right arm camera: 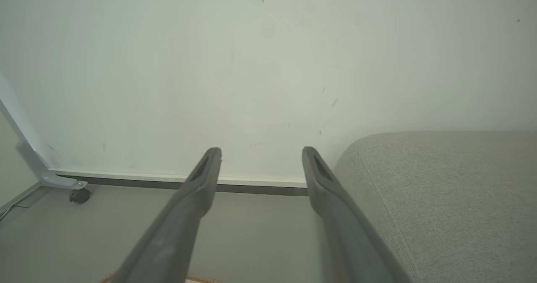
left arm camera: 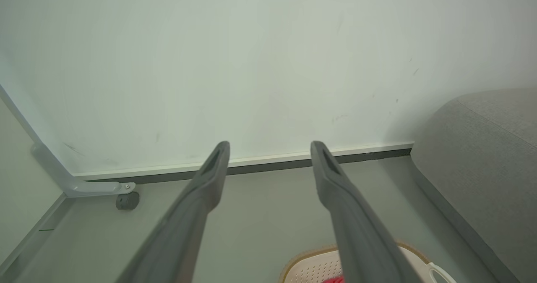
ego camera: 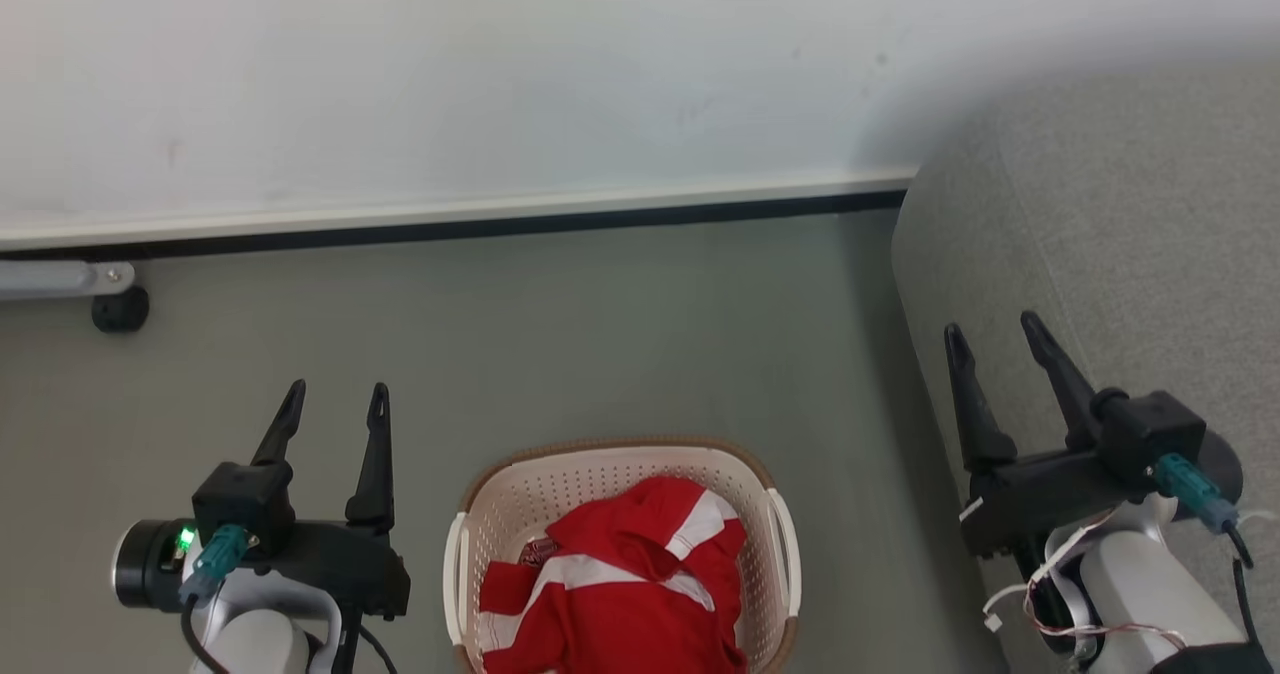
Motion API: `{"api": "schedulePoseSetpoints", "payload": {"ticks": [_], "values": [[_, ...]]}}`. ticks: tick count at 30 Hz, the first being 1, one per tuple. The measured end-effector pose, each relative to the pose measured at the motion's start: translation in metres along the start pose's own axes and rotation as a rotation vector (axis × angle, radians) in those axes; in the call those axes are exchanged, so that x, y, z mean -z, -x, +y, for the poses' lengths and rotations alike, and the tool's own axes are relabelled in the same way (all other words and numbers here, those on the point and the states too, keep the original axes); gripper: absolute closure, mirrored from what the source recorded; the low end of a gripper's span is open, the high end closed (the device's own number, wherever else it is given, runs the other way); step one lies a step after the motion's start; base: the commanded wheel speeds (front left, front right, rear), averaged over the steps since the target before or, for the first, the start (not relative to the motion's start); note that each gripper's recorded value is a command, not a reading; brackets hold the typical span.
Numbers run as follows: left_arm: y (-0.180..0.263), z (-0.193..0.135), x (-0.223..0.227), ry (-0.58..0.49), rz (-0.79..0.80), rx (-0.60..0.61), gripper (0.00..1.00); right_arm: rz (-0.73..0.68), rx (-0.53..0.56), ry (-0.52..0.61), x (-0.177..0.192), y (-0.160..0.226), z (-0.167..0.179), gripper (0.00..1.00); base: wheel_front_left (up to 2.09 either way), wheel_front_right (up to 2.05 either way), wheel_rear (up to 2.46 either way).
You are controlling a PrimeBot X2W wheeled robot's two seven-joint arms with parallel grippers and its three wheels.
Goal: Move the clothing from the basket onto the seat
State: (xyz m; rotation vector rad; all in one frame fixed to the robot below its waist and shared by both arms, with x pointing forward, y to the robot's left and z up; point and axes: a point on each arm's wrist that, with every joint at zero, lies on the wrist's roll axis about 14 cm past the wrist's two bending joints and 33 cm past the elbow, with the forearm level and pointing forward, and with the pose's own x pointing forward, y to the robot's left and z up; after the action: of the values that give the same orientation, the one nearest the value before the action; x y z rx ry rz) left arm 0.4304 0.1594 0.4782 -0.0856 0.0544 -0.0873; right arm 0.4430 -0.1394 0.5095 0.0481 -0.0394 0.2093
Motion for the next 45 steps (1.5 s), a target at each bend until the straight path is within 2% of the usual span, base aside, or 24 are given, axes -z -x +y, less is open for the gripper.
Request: {"api": "schedulePoseSetpoints", "payload": {"ticks": [15,24,33,45], "values": [[-0.044,-0.021,0.051,0.036,0.117,0.051,0.0,-0.031,-0.016,-0.007,0.009,-0.045,-0.003,0.0,0.0,0.0,0.0],[-0.065,-0.044,0.105,0.051,0.248,0.117,0.0,-0.034,-0.017,-0.028,0.026,-0.072,-0.004,0.0,0.0,0.0,0.0],[-0.075,-0.072,0.168,0.019,0.401,0.236,0.0,-0.011,-0.016,-0.049,0.052,-0.094,-0.004,0.0,0.0,0.0,0.0],[-0.066,-0.119,0.251,0.002,0.609,0.402,0.0,0.064,0.028,-0.048,0.094,-0.099,-0.021,0.0,0.0,0.0,0.0]]}}
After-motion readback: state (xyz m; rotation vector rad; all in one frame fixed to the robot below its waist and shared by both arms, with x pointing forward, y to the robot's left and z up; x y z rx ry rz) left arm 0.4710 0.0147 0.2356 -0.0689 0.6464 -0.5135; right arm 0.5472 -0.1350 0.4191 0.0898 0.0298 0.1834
